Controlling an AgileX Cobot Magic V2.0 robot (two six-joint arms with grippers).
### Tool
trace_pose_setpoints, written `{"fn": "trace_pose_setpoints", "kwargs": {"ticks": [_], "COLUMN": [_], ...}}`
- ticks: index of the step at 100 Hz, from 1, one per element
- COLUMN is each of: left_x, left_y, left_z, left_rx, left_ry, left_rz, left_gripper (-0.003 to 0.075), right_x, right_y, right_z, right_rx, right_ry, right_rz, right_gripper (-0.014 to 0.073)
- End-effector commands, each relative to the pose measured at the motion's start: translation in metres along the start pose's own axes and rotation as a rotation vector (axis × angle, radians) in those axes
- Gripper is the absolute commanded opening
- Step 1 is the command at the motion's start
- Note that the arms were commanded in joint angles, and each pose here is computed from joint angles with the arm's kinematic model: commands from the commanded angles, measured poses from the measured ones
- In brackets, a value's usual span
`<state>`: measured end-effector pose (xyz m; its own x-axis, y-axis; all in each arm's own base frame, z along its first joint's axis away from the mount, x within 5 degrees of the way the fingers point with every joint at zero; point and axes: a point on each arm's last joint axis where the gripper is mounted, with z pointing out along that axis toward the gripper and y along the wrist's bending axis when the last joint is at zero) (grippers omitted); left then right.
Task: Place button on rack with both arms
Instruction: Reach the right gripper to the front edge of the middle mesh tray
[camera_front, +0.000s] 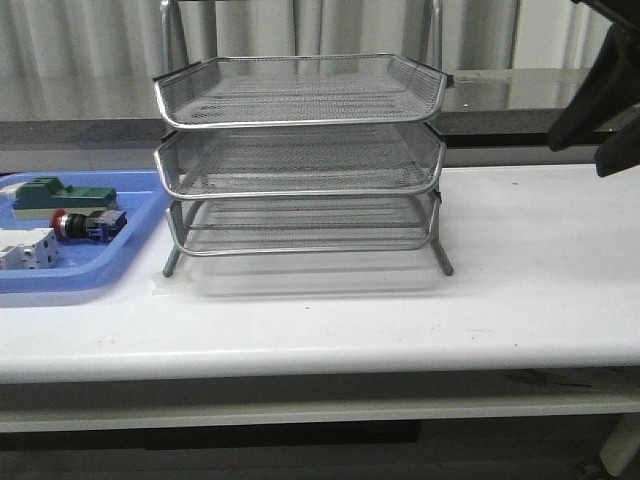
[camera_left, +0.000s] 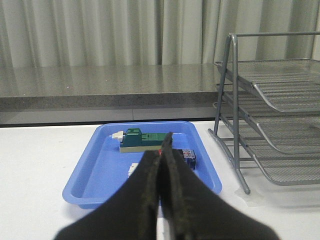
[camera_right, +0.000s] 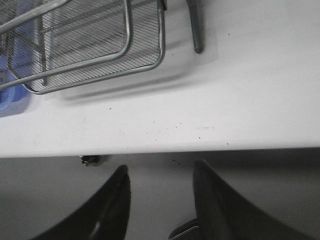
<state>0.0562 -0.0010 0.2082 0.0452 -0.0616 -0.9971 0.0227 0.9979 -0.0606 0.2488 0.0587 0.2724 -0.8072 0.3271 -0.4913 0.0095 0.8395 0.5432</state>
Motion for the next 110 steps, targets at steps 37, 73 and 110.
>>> {"fn": "trace_pose_setpoints", "kwargs": {"ticks": [37, 73, 110], "left_x": [0.001, 0.001, 0.001], "left_y": [0.0, 0.0, 0.0], "left_z": [-0.002, -0.002, -0.002], "left_rx": [0.01, 0.01, 0.01], "left_ry": [-0.083, -0.083, -0.083], "left_rz": [-0.018, -0.018, -0.018], "left_gripper": [-0.002, -0.002, -0.002], "right_x": [-0.028, -0.048, -0.06], "right_y": [0.011, 0.008, 0.002], "right_z": [0.039, 0.087, 0.115], "right_rx": [-0.24, -0.328, -0.323], "right_ry": [-0.119, -0.058, -0.033], "right_rz": [0.099, 0.15, 0.167], "right_gripper": [0.0398, 0.0396, 0.0396]}}
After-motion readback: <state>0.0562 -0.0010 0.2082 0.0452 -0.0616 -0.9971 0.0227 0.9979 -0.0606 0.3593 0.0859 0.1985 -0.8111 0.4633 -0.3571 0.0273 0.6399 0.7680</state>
